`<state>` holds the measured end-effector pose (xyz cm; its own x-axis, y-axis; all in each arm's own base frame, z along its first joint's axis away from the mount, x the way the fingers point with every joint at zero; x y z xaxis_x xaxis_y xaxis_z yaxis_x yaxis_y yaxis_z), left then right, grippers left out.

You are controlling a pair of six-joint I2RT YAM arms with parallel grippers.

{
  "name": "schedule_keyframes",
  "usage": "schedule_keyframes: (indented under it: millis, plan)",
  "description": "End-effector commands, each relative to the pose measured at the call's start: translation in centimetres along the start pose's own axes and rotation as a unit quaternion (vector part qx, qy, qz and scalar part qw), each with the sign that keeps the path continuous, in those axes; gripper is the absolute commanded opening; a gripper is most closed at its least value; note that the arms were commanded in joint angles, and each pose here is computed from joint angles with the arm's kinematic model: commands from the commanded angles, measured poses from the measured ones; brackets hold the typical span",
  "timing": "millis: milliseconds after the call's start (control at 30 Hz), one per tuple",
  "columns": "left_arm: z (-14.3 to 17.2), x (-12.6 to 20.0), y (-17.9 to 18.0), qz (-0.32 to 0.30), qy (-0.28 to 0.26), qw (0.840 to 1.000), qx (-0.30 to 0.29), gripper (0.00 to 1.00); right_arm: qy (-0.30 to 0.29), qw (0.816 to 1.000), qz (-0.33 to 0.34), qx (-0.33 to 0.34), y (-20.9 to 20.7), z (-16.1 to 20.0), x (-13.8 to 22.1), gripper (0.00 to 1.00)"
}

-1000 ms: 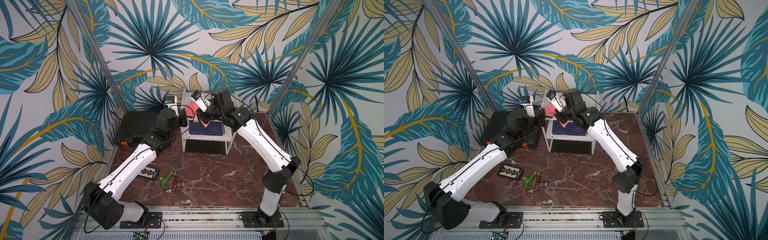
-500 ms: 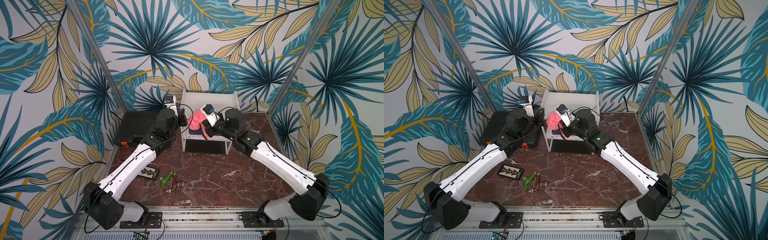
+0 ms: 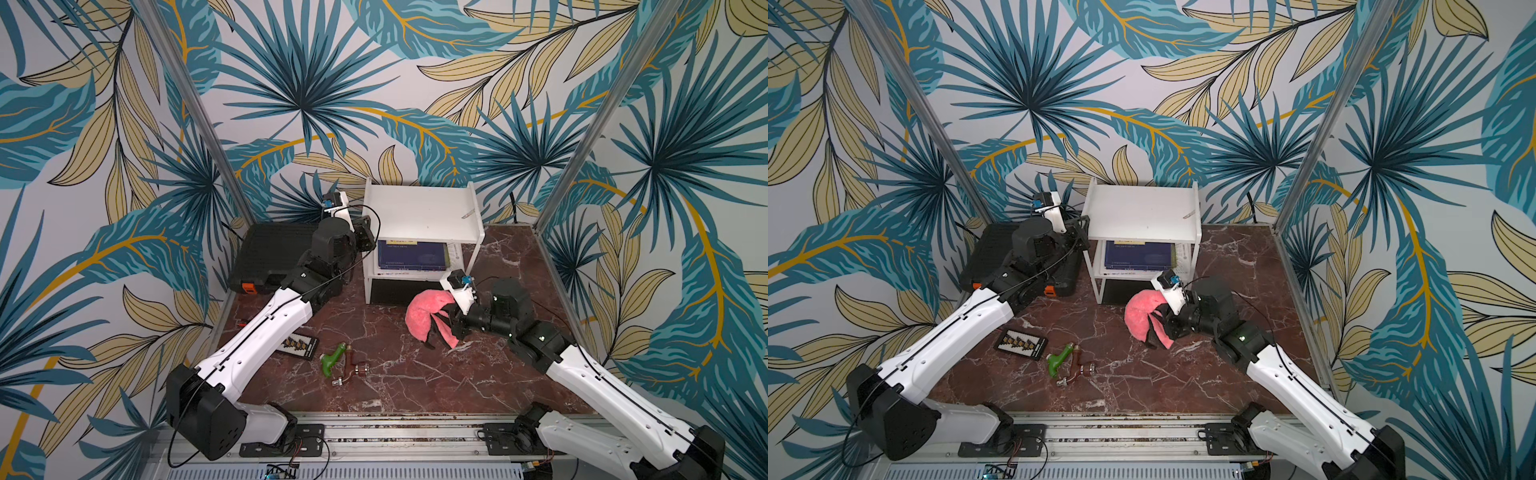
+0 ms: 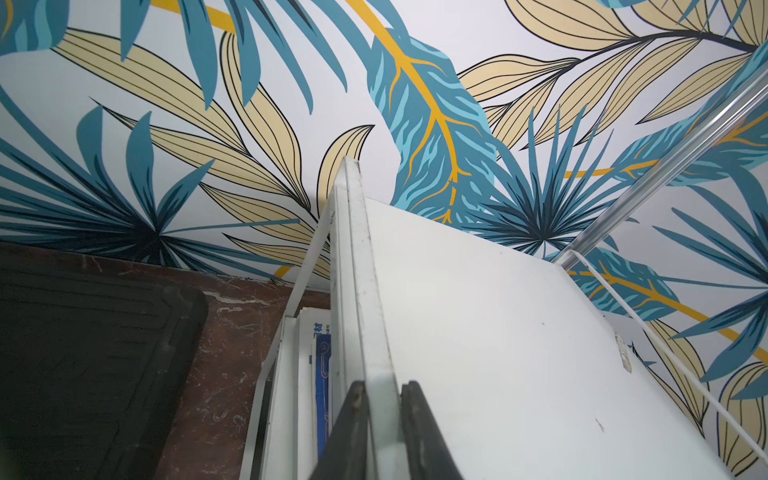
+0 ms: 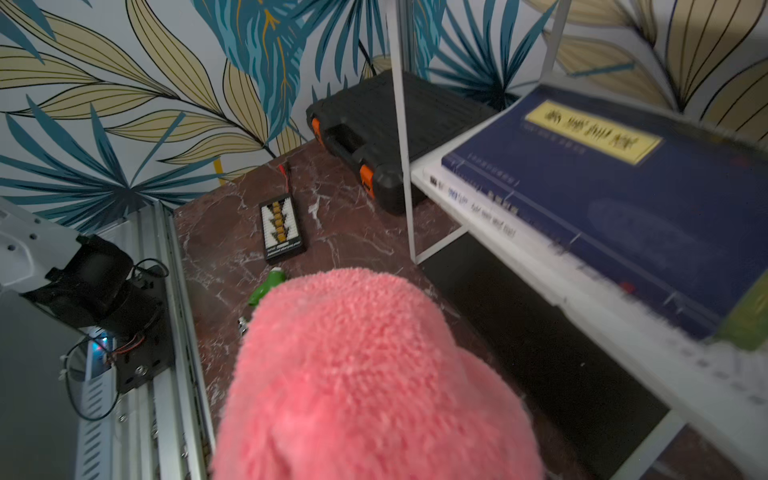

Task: Wipe the bookshelf clean with a cloth
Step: Wipe the dust from the shelf, then place the cleaning item at the center of the board.

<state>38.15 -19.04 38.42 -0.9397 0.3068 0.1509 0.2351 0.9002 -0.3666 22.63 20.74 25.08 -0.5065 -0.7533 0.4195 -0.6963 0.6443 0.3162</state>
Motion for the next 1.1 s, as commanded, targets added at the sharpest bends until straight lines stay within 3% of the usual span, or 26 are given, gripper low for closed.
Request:
schedule_keyframes:
  millis: [0,67,133,233,333,400,467,600,667,733,833,933,1000,1067]
  plan:
    - [2.0,-0.3,-0.3,-0.032,0.032,0.995,0.083,0.0,-0.023,0.993,0.056,-0.103,-1.7,2.0,1.3,0.0]
    - [2.3,-0.2,-0.9,-0.033,0.038,0.995,0.09,0.0,-0.04,0.965,0.194,-0.172,-5.7,3.9,3.8,0.0]
    - [2.4,-0.2,-0.8,-0.039,0.035,0.994,0.093,0.0,-0.05,0.916,0.324,-0.232,-9.5,6.3,6.8,0.0]
    - [2.2,-0.2,-0.3,-0.054,0.022,0.994,0.09,0.0,-0.042,0.849,0.439,-0.292,-12.9,10.5,9.8,0.0]
    - [1.9,0.0,-0.7,-0.037,0.018,0.996,0.083,0.0,-0.055,0.797,0.507,-0.324,-15.2,12.8,11.3,0.0]
    - [1.6,-0.1,-1.3,-0.018,0.014,0.998,0.065,0.0,-0.085,0.748,0.566,-0.336,-16.8,13.6,12.6,0.0]
    - [1.7,-0.2,-0.8,-0.027,0.013,0.998,0.051,0.11,-0.122,0.699,0.617,-0.339,-18.3,13.9,14.0,0.01]
    - [1.6,0.2,1.4,-0.03,0.01,0.999,0.039,0.31,-0.162,0.636,0.647,-0.388,-20.8,15.4,14.3,0.06]
    - [1.1,0.7,1.7,-0.015,-0.001,0.999,0.03,0.42,-0.171,0.612,0.653,-0.412,-21.5,16.2,14.4,0.08]
    - [0.5,1.7,1.9,-0.006,-0.011,1.0,0.013,0.52,-0.185,0.595,0.652,-0.432,-22.4,16.5,14.4,0.21]
    - [-0.2,3.5,2.7,-0.02,-0.027,0.999,-0.027,0.68,-0.21,0.569,0.653,-0.452,-23.3,16.2,15.0,0.23]
    - [-0.8,6.0,4.7,-0.068,-0.045,0.995,-0.063,0.8,-0.242,0.547,0.653,-0.465,-23.7,15.9,16.0,0.45]
    - [-0.7,7.9,6.7,-0.115,-0.055,0.989,-0.078,0.85,-0.265,0.545,0.649,-0.46,-24.1,15.2,16.7,0.47]
    - [-0.6,10.1,8.7,-0.159,-0.069,0.981,-0.085,0.89,-0.277,0.55,0.659,-0.432,-24.4,14.0,17.8,0.41]
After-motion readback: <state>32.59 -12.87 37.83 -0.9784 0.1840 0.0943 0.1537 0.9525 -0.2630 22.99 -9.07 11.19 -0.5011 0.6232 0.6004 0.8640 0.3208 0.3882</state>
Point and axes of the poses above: each gripper's point midway between its finger pads, its own x axis back along the fingers, its own y axis along the line the jaws close on, z = x × y, the point moved 3 cm from there along x, back along the fingers, and after that the axes turned 9 degrees about -x, right-handed, at the moved point
